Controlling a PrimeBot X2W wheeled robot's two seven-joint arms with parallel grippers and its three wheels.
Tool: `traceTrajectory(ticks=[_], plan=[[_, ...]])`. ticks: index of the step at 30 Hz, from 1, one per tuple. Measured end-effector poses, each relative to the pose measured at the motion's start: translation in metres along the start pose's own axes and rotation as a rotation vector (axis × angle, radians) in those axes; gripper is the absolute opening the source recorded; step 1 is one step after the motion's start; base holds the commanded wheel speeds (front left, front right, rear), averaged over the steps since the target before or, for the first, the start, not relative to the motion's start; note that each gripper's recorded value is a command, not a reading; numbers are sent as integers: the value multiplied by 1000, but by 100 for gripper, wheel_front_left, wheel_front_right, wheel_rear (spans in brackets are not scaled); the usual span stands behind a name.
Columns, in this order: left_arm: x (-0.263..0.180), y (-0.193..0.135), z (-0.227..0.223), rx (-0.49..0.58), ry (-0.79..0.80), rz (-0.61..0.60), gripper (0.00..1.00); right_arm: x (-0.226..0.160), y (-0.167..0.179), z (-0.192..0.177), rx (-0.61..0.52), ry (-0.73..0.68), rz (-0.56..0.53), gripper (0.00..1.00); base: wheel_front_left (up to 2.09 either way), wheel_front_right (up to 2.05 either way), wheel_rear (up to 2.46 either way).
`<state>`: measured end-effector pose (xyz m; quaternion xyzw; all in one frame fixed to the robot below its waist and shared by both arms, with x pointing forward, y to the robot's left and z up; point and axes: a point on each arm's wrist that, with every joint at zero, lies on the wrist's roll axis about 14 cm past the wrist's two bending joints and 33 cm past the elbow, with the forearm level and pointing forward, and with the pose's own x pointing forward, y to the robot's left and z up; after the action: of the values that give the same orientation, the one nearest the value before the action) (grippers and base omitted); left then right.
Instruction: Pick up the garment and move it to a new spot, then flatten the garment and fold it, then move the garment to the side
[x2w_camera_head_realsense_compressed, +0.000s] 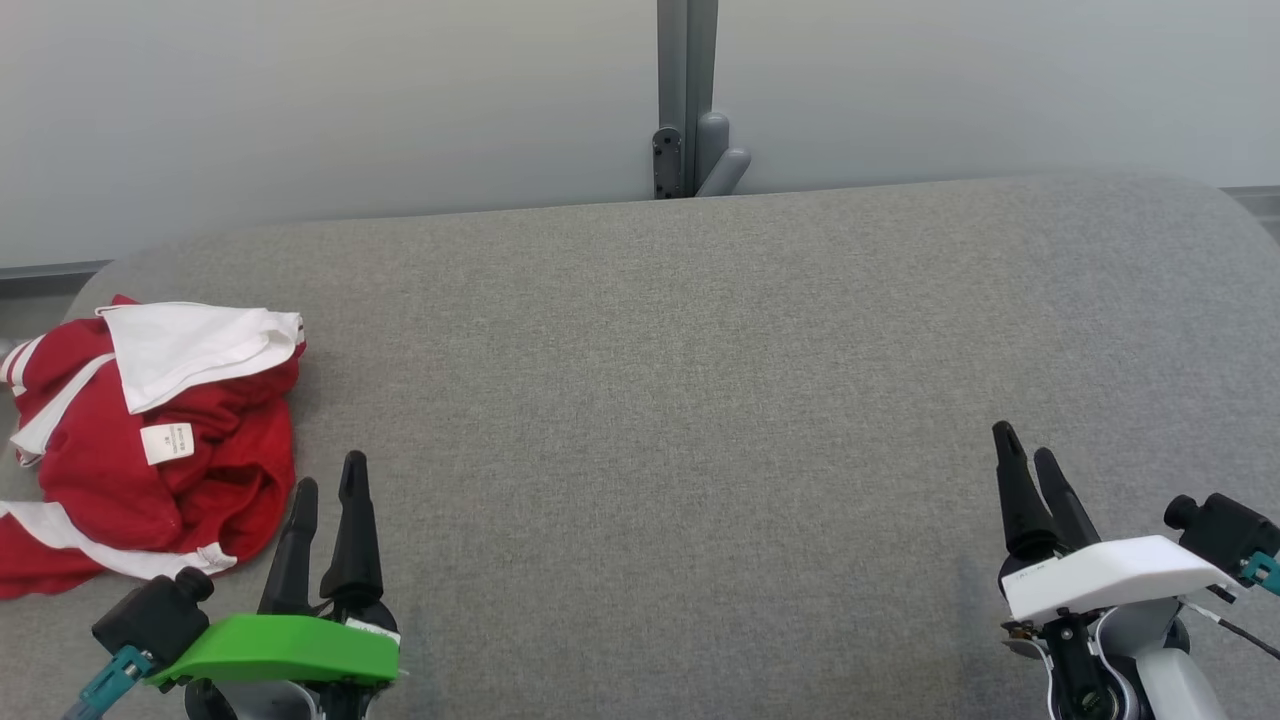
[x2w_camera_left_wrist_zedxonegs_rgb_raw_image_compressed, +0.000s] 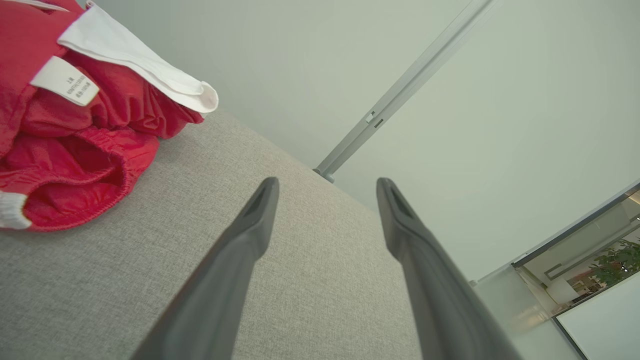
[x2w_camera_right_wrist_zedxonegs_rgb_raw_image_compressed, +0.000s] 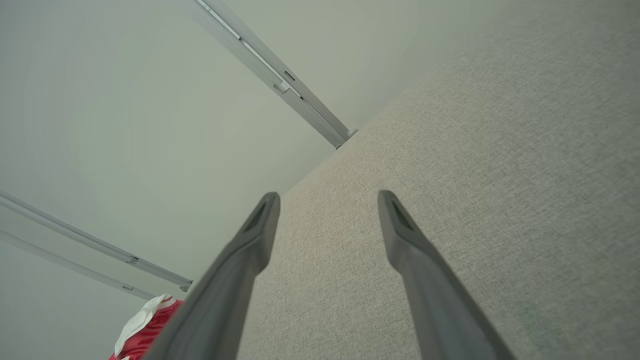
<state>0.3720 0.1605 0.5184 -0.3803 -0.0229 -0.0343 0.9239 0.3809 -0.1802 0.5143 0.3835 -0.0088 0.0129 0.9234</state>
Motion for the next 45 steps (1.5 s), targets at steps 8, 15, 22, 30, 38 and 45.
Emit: traceTrajectory(ticks=[8,15,22,30,38,45], plan=[[-1,-11,-2,95,-1,-42,100,-3,13,-7,-107,10,44,100,0,0,0],[-2,-21,-3,180,-4,-79,100,-4,22,-5,-185,-8,78,100,0,0,0],[-4,-28,-3,250,-12,-106,100,-8,25,-7,-254,-14,93,100,0,0,0],[-7,-30,-4,313,-19,-113,100,-10,33,-9,-323,-23,125,100,0,0,0],[-9,-31,-5,386,-25,-114,100,-12,41,-15,-406,-21,162,100,0,0,0],[-9,-32,-8,452,-26,-107,100,-13,50,-17,-467,-30,197,100,0,0,0]])
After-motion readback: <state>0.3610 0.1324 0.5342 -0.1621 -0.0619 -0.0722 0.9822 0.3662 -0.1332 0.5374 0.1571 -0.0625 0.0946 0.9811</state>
